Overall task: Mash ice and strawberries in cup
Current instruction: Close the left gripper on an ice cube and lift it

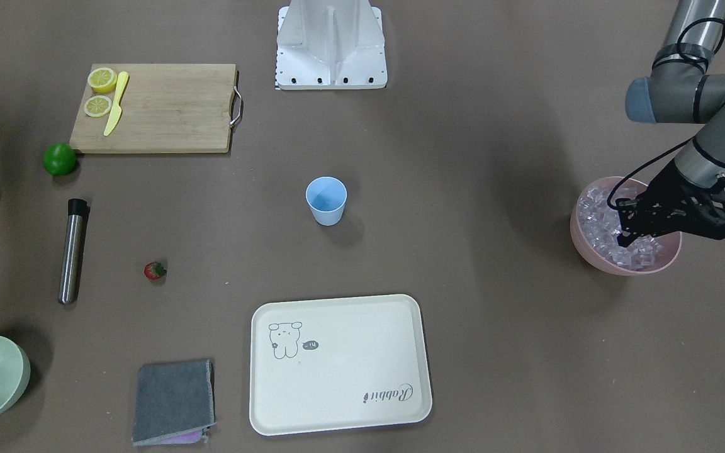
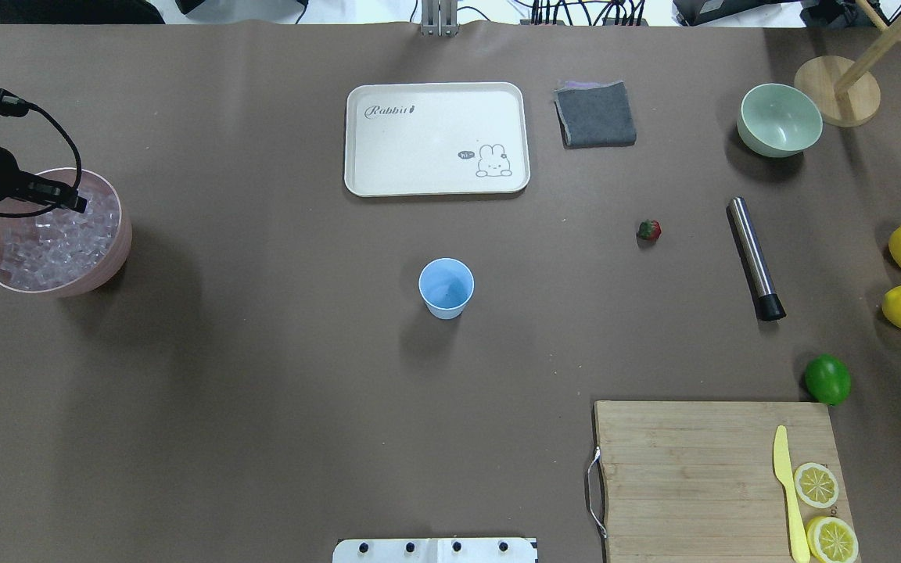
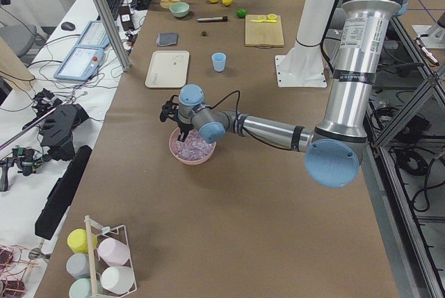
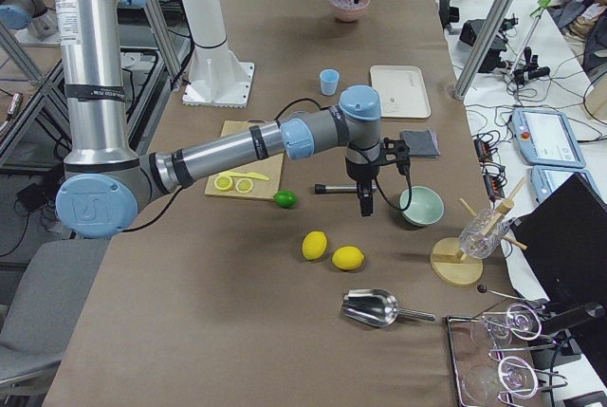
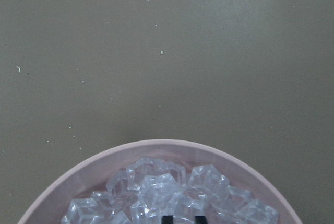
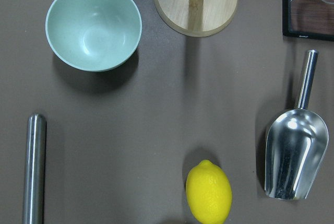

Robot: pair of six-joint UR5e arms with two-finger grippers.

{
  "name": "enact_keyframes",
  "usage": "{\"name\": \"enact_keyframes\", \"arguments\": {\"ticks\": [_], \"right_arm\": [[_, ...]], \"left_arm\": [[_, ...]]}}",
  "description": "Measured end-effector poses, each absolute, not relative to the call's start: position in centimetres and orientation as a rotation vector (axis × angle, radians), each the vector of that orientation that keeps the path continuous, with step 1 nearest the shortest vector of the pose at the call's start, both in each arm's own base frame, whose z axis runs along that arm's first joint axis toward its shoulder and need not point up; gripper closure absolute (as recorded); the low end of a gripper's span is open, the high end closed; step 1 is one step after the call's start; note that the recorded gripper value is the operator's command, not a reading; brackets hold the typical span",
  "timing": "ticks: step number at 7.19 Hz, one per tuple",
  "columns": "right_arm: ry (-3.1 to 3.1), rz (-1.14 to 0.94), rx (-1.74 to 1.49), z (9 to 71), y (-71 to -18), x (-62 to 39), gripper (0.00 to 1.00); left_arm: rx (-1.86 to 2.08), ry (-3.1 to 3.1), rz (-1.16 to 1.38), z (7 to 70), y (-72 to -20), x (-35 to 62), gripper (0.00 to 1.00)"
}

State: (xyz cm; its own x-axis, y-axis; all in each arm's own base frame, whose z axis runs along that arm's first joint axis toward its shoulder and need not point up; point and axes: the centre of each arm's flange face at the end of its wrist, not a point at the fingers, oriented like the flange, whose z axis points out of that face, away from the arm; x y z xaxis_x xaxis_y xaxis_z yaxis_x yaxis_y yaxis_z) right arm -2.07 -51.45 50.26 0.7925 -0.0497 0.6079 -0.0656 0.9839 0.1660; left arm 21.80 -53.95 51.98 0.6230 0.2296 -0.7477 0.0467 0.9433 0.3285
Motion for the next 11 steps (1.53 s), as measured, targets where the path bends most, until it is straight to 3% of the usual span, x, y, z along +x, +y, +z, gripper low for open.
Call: {"name": "enact_keyframes", "arguments": {"ticks": [4,6,9,11], "right_arm": [[-0.657,0.005,0.178,50.4,-51.6,-2.3,0.00],[-0.656,0.001,0.176,50.5,-51.6,-2.6,0.00],[-0.656,0.000,0.175,50.5,-51.6,-2.7,0.00],[-0.656,0.000,0.175,50.5,-51.6,-2.7,0.00]], "left_arm": [[0.344,0.863,0.097,52.6,-54.2,22.3,0.05],[0.338,0.849,0.106,53.2,-54.4,23.5,0.16],[0.337,0.842,0.112,53.5,-54.3,24.2,1.00],[0.338,0.848,0.116,53.2,-54.2,24.2,1.00]]}}
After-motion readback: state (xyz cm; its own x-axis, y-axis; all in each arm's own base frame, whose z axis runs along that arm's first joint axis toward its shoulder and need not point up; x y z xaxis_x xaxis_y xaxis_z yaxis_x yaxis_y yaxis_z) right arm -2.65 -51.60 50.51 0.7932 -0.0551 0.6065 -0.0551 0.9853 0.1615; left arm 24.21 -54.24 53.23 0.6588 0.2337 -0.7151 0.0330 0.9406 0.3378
